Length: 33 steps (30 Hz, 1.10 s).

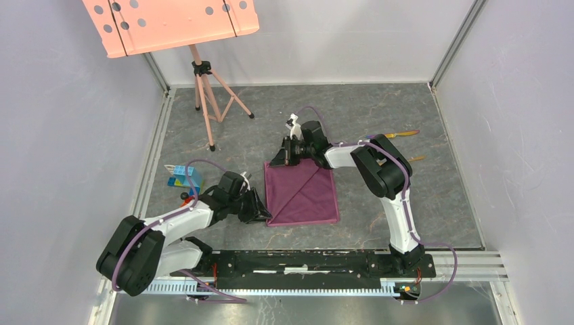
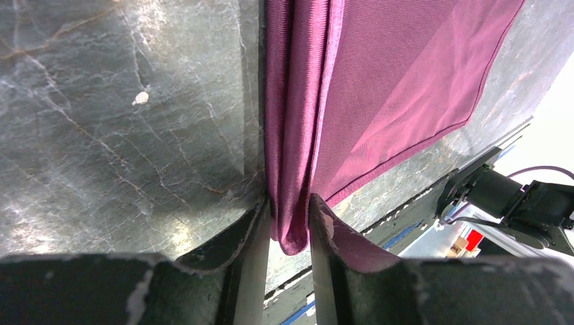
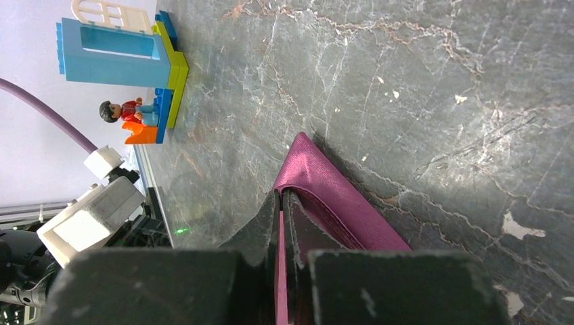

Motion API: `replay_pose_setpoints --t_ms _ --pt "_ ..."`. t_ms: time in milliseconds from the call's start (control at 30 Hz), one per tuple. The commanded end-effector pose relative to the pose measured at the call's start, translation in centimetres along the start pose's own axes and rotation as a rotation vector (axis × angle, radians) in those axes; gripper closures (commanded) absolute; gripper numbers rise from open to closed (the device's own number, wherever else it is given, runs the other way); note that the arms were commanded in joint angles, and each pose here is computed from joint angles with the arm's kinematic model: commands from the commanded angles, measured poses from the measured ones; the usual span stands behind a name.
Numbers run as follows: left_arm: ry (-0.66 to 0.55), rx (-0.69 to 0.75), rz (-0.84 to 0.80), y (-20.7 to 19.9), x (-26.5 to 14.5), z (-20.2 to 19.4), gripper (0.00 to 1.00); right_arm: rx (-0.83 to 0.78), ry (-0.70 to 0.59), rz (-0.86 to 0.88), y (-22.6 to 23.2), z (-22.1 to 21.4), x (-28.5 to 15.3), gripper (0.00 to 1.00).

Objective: Fold the napkin into a case and place the utensils inside
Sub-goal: Fold the top corner of the square-folded napkin at the center of the board, then smooth out the upper triangle-folded napkin at the center of the board.

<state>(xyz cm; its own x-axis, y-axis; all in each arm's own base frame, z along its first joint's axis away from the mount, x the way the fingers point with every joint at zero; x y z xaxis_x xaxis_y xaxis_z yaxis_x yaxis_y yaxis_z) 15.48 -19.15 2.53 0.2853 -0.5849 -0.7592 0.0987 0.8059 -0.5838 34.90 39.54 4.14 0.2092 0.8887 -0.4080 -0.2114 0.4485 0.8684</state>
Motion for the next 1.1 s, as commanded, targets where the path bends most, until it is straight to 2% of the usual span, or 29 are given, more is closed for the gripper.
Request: replay_pose_setpoints --t_ms 0,167,200,333,467,567,700,800,933,1067 --pt "0.022 0.023 0.028 1.3 0.2 -1.1 0.66 -0.048 -0.047 0.034 1.4 1.9 0.6 0.95" --pt "0.023 0.019 0.027 1.4 0.4 -1.3 0.69 -0.050 -0.051 0.026 1.1 2.1 0.7 0.92" --pt "0.025 0.018 0.028 1.4 0.4 -1.4 0.69 -0.048 -0.049 0.020 1.0 2.1 0.8 0.88" --pt "0.023 0.019 0.029 1.4 0.3 -1.3 0.69 -0.069 -0.037 0.033 2.1 2.4 0.2 0.62" --pt "0.020 0.021 0.032 1.4 0.2 -1.2 0.70 -0.183 -0.064 0.040 5.3 4.1 -2.9 0.48" --pt "0.022 0.023 0.037 1.5 0.2 -1.3 0.70 -0.263 -0.068 -0.018 5.8 4.2 -5.6 0.40" --pt "0.020 0.024 0.041 1.6 0.2 -1.4 0.71 -0.301 -0.060 -0.054 4.0 2.5 -8.6 0.37" --pt "0.025 0.022 0.045 1.8 0.2 -1.5 0.71 -0.251 -0.090 -0.030 1.9 1.4 -10.8 0.38" --pt "0.028 0.020 0.048 1.9 0.2 -1.7 0.72 -0.163 -0.120 0.027 -0.5 0.8 -12.7 0.47" --pt "0.030 0.020 0.049 2.0 0.1 -1.8 0.73 -0.153 -0.125 0.004 -3.0 1.4 -13.3 0.57"
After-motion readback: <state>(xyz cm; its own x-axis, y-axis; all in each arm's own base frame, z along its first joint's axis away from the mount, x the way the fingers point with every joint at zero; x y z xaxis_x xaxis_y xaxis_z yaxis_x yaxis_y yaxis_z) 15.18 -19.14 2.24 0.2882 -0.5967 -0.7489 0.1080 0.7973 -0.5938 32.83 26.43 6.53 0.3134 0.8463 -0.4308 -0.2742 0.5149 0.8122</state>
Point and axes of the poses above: each gripper's point midway between its finger pads, its own x axis out along the fingers, its own y axis along the line the jaws close on, z = x × y, the point moved 1 cm from there along -x, back along the fingers, and after that the axes turned 12 degrees about x, right-handed, at the moved point
